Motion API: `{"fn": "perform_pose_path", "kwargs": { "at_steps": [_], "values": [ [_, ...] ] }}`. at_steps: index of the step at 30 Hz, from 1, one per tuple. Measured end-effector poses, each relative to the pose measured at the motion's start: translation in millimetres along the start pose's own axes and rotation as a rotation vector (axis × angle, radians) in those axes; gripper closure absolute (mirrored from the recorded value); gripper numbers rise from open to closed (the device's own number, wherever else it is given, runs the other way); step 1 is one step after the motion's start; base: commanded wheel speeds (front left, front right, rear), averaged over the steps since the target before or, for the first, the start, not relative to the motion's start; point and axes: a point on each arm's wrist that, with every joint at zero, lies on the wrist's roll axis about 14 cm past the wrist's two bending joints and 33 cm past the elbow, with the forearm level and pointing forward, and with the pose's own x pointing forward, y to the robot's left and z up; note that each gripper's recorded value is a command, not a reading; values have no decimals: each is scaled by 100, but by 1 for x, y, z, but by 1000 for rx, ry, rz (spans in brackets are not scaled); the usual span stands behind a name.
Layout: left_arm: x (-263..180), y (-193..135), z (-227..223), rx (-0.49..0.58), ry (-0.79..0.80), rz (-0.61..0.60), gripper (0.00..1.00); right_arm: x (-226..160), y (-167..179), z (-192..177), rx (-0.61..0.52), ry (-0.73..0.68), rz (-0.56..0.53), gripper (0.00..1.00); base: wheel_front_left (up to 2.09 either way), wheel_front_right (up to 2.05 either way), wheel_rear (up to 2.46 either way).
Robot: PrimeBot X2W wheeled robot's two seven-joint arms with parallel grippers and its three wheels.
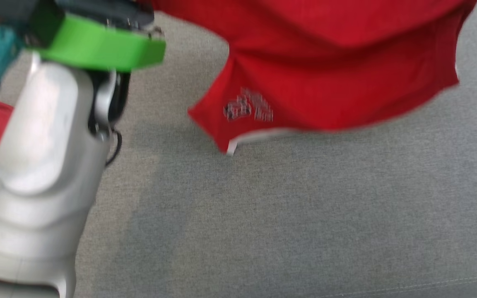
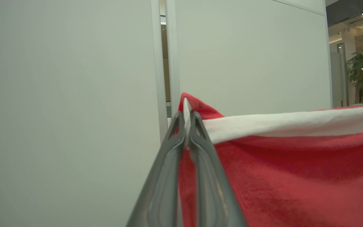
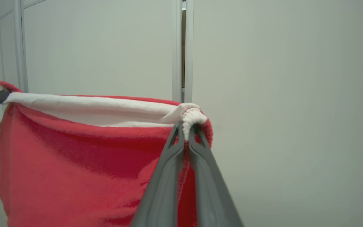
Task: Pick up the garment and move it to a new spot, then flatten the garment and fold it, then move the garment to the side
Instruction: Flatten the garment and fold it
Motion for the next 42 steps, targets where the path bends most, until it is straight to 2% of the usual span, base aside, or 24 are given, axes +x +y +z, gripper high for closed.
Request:
{"fn": "perform_pose_path", "kwargs": {
  "at_steps": [7, 12, 14, 21, 24, 27, 34, 42],
  "values": [
    [48, 41, -47, -12, 71, 74, 100, 64, -8, -34, 43, -27, -15, 100, 0, 0, 0],
    [49, 66, -74, -17, 139, 152, 100, 83, 3, -74, 87, 44, -30, 100, 0, 0, 0],
    [39, 74, -96, -35, 198, 193, 100, 81, 9, -104, 100, 123, -40, 100, 0, 0, 0],
    [-63, 85, -212, -143, 548, 360, 100, 46, 43, -192, 173, 358, -50, 100, 0, 0, 0],
    [-97, 80, -238, -174, 632, 393, 100, 13, 56, -222, 225, 442, -66, 100, 0, 0, 0],
    [-122, 76, -248, -188, 668, 409, 100, -13, 60, -235, 268, 471, -91, 100, 0, 0, 0],
    [-177, 59, -239, -229, 674, 418, 100, -80, 83, -231, 341, 498, -116, 100, 0, 0, 0],
    [-236, 38, -195, -233, 654, 453, 100, -152, 101, -188, 357, 491, -155, 100, 0, 0, 0]
  ]
}}
